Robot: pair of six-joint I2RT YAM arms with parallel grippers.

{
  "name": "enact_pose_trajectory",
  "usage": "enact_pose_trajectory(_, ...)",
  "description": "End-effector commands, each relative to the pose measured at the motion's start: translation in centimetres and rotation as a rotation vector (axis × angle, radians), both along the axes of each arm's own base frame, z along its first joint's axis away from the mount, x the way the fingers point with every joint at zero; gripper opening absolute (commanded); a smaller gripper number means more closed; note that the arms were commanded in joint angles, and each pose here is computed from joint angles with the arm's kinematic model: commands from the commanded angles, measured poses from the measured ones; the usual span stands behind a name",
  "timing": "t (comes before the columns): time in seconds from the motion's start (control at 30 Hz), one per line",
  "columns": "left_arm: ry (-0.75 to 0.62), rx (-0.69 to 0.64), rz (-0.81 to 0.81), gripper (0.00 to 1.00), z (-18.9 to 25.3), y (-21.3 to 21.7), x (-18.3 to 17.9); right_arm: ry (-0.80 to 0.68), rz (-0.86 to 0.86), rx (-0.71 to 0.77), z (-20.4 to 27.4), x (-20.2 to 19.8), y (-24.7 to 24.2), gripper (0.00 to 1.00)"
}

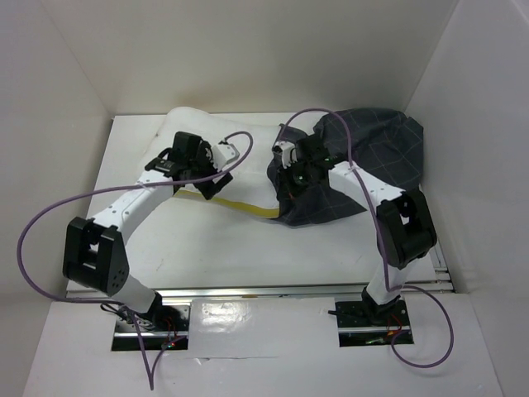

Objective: Put the pillow into the pillowcase

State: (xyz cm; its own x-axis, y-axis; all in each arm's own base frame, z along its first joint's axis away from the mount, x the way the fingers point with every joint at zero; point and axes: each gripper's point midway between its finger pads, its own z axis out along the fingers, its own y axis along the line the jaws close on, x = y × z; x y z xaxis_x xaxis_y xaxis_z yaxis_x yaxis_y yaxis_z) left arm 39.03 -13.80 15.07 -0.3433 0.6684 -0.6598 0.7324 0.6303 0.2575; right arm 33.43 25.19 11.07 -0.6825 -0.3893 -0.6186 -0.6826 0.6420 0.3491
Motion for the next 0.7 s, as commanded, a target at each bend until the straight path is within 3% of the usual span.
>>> enact_pose_trajectory(0.0, -0.033, 0.011, -0.248, 0.97, 0.5, -1.1, -3.0, -0.092, 0.006, 0.031, 2.1, 2.2, 1.2, 0.00)
enact_pose_trajectory(0.13, -0.115, 0.075, -0.503, 1.00, 0.2, -1.5, -5.2, -0.081, 0.014, 0.037, 2.3, 2.5, 1.5, 0.00)
enact_pose_trajectory(0.27, -0.241, 0.144, -0.644, 1.00, -0.9, -1.8, -5.3, -0.068, 0.025, 0.046, 2.1, 2.5, 1.8, 0.00)
enact_pose_trajectory(0.5, -0.399, 0.143, -0.516, 1.00, -1.3, -2.6, 1.0, -0.071, 0.037, 0.064, 2.5, 2.9, 2.4, 0.00)
enact_pose_trajectory(0.67, -0.362, 0.077, -0.429, 0.99, -2.1, -3.7, 4.7, -0.063, 0.042, 0.068, 2.5, 3.2, 2.6, 0.00)
